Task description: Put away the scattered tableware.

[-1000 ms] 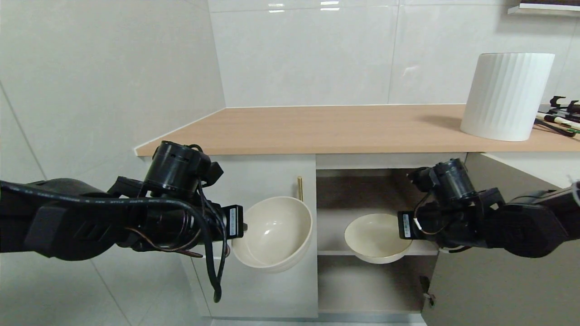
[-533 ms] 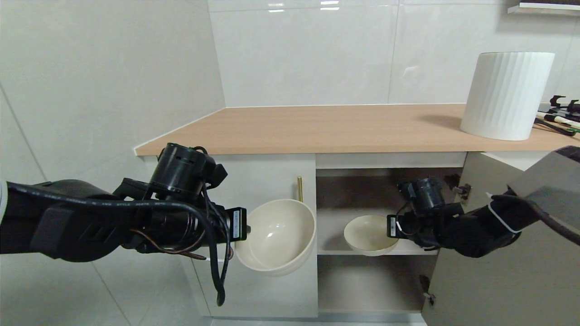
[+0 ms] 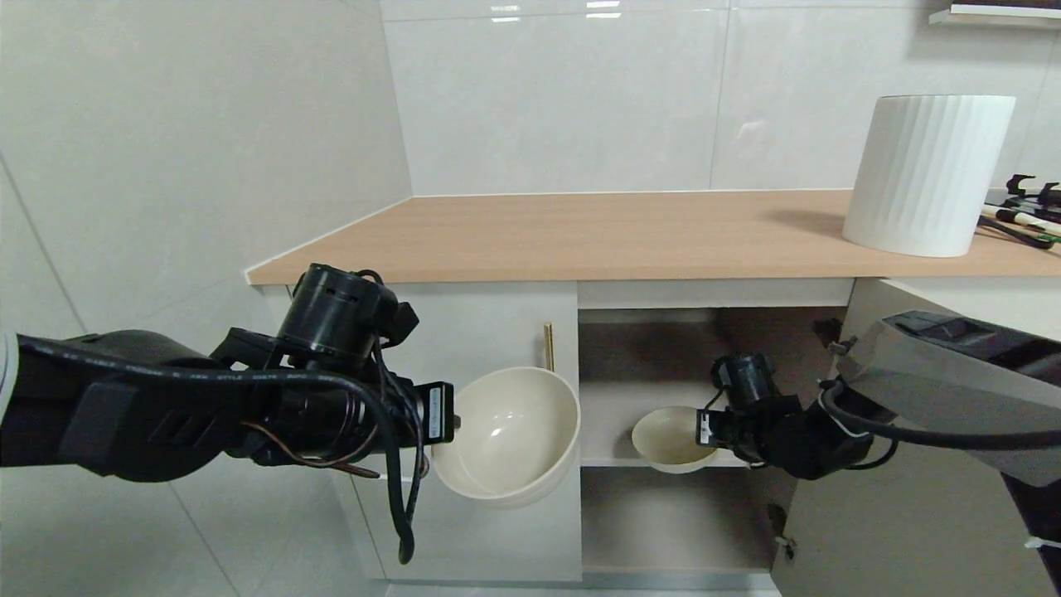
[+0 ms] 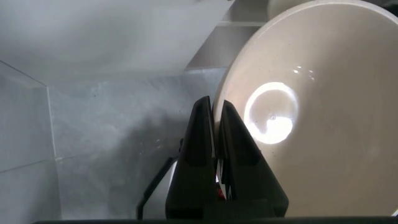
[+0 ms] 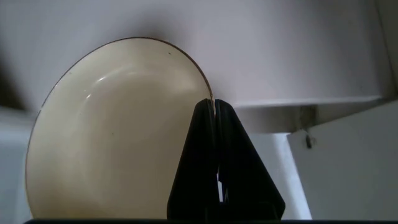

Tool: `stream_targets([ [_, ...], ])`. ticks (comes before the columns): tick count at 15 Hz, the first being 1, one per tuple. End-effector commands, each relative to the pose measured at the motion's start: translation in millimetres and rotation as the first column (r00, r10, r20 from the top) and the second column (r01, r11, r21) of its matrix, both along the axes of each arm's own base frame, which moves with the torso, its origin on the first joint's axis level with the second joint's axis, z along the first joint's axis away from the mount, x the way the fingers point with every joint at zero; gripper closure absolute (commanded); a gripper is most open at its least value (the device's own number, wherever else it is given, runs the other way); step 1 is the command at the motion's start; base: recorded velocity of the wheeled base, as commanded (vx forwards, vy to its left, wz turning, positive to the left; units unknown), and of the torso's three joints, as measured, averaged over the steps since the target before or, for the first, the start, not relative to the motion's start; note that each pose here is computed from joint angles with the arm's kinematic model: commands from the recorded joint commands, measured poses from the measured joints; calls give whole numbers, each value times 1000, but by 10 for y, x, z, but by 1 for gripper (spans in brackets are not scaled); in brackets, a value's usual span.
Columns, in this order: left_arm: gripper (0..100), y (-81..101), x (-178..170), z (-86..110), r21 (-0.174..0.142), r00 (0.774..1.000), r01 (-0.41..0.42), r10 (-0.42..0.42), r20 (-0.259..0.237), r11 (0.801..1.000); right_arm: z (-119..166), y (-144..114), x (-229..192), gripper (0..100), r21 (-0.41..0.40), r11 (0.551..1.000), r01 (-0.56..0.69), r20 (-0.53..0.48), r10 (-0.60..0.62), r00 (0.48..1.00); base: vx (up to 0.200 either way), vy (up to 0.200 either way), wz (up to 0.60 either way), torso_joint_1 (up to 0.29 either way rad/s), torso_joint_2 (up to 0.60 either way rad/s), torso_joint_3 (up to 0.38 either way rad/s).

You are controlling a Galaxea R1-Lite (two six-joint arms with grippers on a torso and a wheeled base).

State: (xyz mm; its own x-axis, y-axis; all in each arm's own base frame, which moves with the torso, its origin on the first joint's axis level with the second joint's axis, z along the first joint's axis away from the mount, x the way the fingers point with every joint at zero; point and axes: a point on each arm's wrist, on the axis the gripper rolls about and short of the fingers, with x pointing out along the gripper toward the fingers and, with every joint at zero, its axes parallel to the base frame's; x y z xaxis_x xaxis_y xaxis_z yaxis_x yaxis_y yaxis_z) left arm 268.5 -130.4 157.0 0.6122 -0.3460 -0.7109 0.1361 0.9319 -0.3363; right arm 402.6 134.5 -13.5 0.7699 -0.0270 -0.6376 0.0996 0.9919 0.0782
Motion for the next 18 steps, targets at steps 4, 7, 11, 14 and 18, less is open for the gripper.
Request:
stream_targets([
  [4,100,-23,-10,-7,1,1000,8,-8,-3,1000,-372,-82,233,100,-46,996,73,-13,-74,997,0,0,0,0,0,0],
  [7,100,-35,-16,-15,2,1000,12,-12,-5,1000,-449,-120,371,100,-84,986,144,27,-142,990,0,0,0,0,0,0],
  [11,100,-53,-12,-38,7,1000,16,-16,-12,1000,-434,-172,524,100,-75,983,166,41,-164,986,0,0,0,0,0,0],
  [14,100,-53,-12,-38,7,1000,16,-16,-12,1000,-430,-190,627,100,-61,982,181,59,-178,982,0,0,0,0,0,0],
  [18,100,-56,-16,-34,6,1000,18,-17,-10,1000,-430,-183,739,100,-41,979,198,72,-195,978,0,0,0,0,0,0],
])
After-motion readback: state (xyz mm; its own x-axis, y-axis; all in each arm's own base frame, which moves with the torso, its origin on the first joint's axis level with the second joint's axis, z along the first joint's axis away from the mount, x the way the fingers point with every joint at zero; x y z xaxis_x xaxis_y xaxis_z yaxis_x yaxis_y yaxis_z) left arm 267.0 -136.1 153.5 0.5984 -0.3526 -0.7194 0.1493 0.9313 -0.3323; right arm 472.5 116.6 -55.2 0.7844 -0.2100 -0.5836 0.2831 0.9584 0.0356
